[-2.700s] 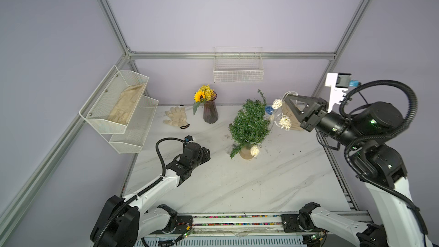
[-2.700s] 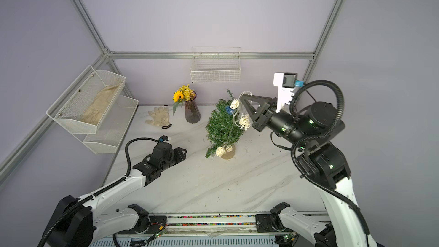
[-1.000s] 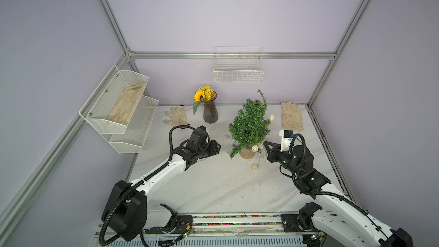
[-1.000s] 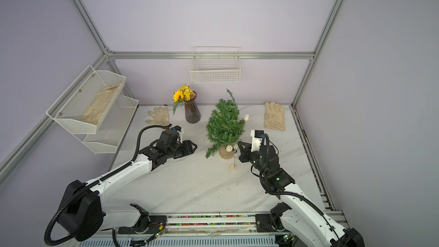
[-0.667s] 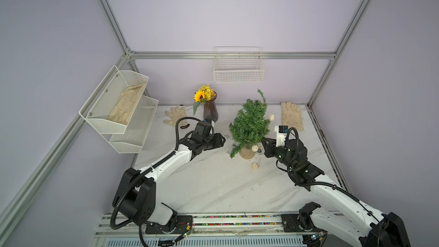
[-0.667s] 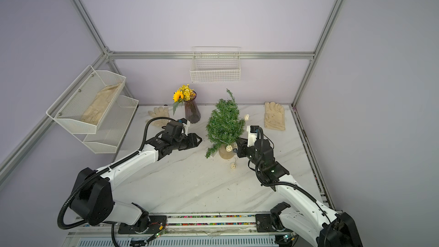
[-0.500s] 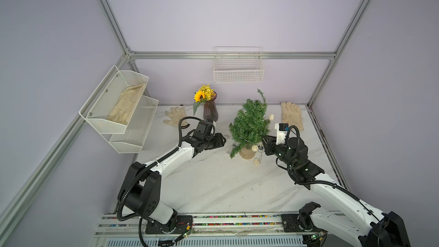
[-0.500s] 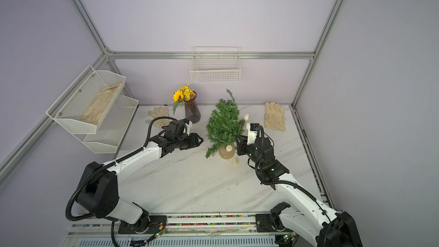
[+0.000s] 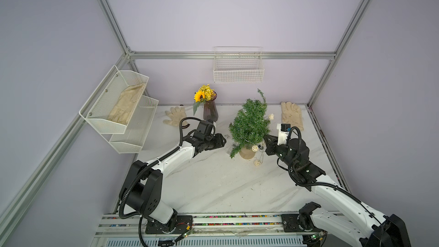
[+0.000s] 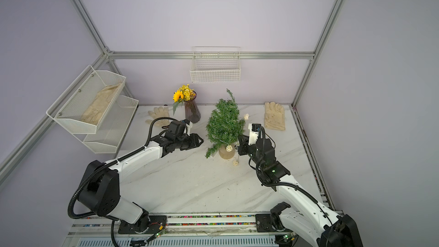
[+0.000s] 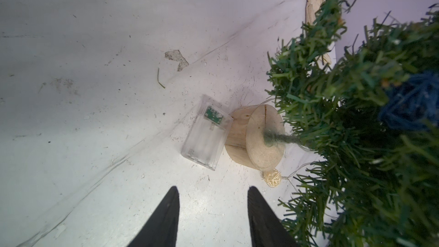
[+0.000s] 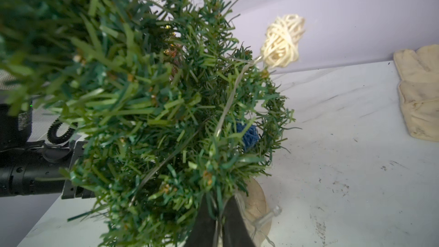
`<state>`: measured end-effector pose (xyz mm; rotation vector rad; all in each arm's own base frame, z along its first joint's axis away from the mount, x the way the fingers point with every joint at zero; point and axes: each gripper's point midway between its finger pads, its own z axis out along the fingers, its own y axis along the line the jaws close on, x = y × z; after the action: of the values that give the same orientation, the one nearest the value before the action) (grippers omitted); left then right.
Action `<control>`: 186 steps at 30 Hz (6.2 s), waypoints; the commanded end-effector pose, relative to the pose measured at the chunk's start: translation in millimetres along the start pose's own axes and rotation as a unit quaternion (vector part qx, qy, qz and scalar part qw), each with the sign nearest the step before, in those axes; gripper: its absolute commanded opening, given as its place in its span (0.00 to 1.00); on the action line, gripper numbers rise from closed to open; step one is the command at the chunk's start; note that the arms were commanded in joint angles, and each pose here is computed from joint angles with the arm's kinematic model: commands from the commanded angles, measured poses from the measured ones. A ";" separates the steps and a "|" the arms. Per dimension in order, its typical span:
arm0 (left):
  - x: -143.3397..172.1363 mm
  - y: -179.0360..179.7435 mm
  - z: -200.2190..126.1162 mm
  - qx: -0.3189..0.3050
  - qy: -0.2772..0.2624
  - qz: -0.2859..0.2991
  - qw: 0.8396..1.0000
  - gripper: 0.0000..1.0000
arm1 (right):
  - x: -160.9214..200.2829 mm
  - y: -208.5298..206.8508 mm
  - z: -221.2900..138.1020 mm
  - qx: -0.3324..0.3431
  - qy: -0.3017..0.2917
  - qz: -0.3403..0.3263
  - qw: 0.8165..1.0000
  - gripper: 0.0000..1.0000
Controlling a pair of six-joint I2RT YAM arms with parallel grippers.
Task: Remove string lights from the small christmas tree
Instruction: Remove the light string from the Christmas tree.
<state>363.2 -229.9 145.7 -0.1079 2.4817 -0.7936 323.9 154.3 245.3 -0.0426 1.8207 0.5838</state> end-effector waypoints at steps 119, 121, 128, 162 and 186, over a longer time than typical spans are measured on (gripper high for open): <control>-20.3 -11.4 -17.6 0.020 -0.038 0.031 0.999 0.45 | -208.7 -25.9 63.4 0.114 -0.160 0.032 0.980 0.00; -19.3 -10.5 -19.5 0.020 -0.040 0.032 0.999 0.45 | -216.4 -23.4 73.4 0.109 -0.164 0.036 0.980 0.00; -19.6 -9.5 -31.8 0.020 -0.058 0.039 0.997 0.46 | -237.6 -4.8 111.6 0.056 -0.168 0.057 0.982 0.00; -239.7 -194.5 -163.1 0.232 -0.377 0.324 0.836 0.80 | -246.2 97.6 197.9 -0.263 -0.073 0.032 0.961 0.00; -280.1 -224.0 -99.9 0.343 -0.339 0.313 0.818 0.84 | -226.8 105.9 201.3 -0.311 -0.038 0.048 0.948 0.00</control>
<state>548.8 -304.8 400.2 0.5412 1.5002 -1.0335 547.6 270.9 444.4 -0.3396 1.5289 1.1716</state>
